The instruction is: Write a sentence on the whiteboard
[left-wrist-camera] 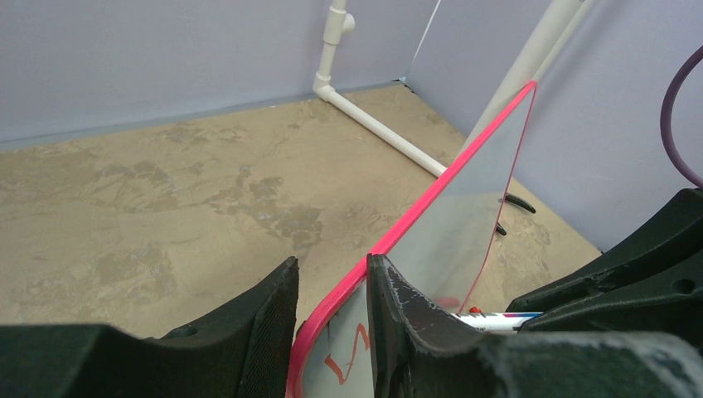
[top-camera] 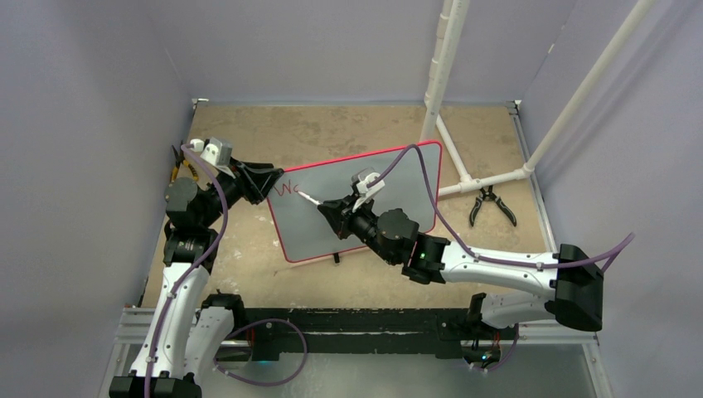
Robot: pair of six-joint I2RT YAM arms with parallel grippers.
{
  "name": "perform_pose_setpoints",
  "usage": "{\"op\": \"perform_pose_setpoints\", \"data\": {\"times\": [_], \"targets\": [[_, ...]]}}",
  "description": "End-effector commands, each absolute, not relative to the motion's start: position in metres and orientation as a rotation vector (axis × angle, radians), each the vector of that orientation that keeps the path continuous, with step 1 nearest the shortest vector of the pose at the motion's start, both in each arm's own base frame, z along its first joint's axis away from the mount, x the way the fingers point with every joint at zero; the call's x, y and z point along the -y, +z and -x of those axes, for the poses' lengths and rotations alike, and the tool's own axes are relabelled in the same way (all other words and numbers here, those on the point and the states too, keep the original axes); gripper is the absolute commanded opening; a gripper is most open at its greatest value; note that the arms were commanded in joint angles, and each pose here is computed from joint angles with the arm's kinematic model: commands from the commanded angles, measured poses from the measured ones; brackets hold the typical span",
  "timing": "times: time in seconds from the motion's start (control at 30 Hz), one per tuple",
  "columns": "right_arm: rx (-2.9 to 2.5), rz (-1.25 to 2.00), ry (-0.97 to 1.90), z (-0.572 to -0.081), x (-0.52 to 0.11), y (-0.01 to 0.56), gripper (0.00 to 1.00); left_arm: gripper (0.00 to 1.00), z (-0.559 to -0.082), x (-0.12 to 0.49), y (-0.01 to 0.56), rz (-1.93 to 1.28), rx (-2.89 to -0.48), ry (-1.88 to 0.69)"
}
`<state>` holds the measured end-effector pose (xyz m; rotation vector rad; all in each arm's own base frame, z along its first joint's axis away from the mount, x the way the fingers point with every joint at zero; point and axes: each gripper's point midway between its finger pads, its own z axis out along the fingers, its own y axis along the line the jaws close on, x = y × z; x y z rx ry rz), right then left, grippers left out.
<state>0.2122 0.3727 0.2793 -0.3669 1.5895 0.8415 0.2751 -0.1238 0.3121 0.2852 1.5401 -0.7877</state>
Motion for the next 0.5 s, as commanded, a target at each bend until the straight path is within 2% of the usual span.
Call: {"op": "perform_pose_setpoints", "data": {"times": [0.0,0.47], "targets": [[-1.532,0.306,0.814,-0.221,-0.36,0.306,0.0,0.33,-0.272,0.126,0.317,-0.316,-1.517,-0.794],[-1.471,0.285,0.831,-0.223,-0.362,0.33,0.0,0.33,-0.272,0.127,0.316,-0.317,-1.517,-0.795]]}}
